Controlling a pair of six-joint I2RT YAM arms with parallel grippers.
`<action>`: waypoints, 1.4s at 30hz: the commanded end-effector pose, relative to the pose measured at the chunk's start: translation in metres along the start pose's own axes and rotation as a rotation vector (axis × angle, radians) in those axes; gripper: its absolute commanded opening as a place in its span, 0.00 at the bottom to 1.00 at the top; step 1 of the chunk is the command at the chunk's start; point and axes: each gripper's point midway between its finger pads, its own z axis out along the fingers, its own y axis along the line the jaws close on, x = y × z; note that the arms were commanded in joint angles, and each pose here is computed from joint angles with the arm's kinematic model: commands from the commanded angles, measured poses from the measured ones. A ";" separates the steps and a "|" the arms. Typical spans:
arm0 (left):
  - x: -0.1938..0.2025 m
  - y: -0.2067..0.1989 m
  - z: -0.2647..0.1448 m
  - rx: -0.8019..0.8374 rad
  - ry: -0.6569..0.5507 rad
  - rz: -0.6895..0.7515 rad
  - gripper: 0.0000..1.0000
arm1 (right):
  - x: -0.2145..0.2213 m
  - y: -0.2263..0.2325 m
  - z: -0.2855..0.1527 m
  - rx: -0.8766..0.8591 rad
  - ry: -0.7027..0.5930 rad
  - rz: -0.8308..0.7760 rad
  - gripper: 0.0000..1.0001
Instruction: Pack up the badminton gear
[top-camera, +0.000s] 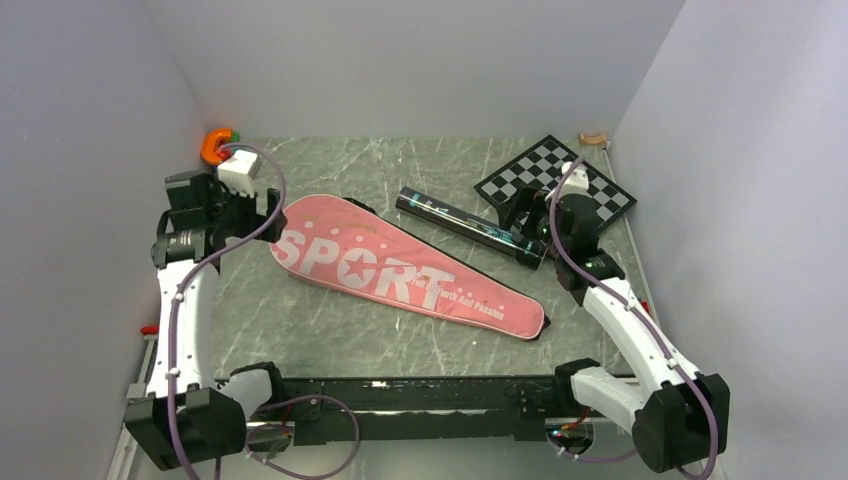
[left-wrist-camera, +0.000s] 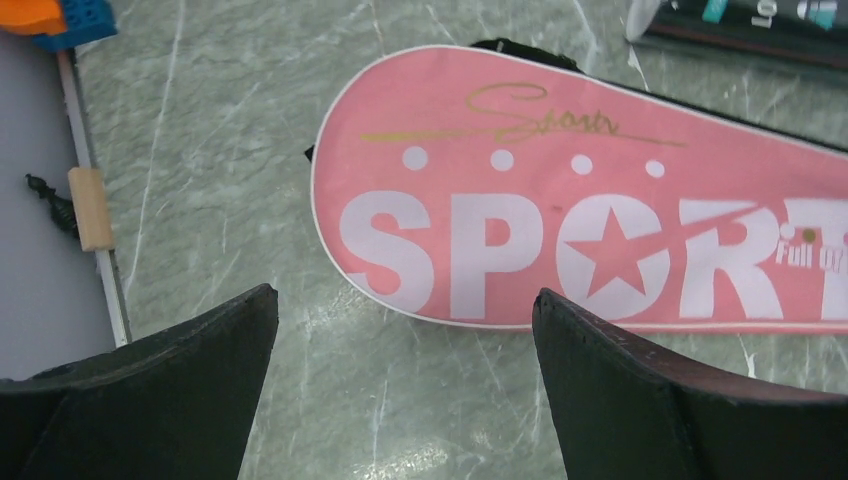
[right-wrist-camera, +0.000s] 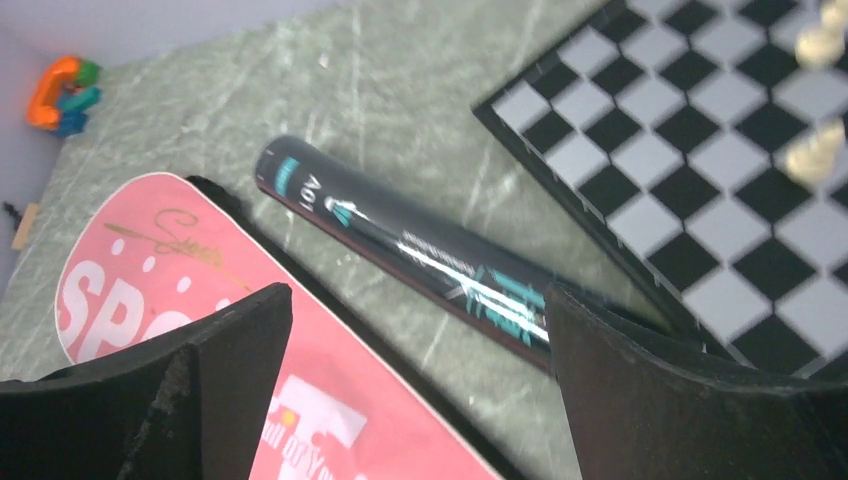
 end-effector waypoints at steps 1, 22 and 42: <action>-0.012 0.017 -0.007 -0.021 -0.131 -0.139 1.00 | -0.060 0.042 -0.009 -0.215 -0.309 -0.260 1.00; 0.078 0.038 0.046 -0.114 -0.473 -0.081 0.99 | 0.006 -0.139 -0.023 0.464 -0.548 -0.169 1.00; 0.079 0.004 0.070 -0.045 -0.519 -0.057 0.99 | 0.019 -0.162 -0.009 0.456 -0.528 -0.244 1.00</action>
